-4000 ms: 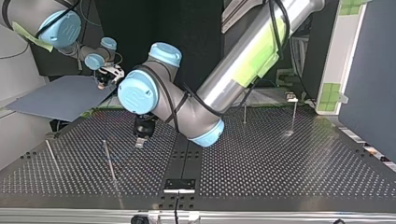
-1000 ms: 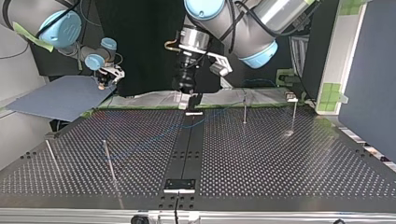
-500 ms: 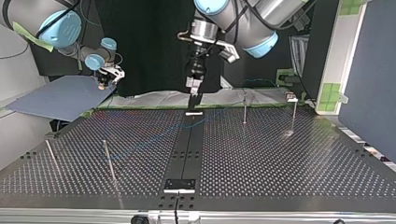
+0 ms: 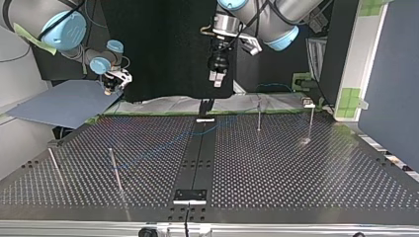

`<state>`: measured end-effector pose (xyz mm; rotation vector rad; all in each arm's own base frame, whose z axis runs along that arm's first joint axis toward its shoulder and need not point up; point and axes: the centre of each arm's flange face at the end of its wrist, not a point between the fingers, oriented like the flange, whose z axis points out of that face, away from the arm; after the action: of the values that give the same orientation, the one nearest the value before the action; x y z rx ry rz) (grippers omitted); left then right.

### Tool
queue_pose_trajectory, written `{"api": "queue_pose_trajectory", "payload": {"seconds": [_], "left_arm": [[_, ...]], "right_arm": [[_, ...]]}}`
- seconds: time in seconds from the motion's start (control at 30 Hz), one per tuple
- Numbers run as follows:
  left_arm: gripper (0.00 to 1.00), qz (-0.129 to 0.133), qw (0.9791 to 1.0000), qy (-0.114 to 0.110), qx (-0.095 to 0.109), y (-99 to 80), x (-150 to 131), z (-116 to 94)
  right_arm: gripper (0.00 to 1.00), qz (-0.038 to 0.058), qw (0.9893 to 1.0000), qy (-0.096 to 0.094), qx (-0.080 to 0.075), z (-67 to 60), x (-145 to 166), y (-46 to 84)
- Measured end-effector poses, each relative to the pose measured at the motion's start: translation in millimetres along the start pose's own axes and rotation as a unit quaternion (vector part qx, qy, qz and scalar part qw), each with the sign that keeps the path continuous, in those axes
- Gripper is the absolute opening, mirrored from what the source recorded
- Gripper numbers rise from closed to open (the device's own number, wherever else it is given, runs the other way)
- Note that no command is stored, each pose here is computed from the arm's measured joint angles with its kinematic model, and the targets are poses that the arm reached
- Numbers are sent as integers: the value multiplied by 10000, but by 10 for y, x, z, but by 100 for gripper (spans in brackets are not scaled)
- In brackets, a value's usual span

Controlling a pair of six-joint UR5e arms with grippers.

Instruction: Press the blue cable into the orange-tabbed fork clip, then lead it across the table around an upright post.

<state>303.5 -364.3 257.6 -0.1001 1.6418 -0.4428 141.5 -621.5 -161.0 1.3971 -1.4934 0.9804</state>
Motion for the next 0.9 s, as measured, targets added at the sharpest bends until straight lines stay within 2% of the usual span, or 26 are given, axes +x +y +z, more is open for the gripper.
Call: {"api": "queue_pose_trajectory", "payload": {"seconds": [0.2,0.47,0.7,0.9], "left_arm": [[100,112,9997,179,-150,215,213,-111],[100,384,9972,544,-343,533,684,-263],[100,578,9959,591,-357,705,865,-424],[100,661,9959,481,-378,801,901,-454]], "right_arm": [[0,-1,10000,-1,18,-1,-1,-5],[0,-3,10000,0,49,-2,0,-16],[0,-6,10000,-1,90,-10,-2,-46],[0,13,10000,-1,97,-5,0,-34]]}}
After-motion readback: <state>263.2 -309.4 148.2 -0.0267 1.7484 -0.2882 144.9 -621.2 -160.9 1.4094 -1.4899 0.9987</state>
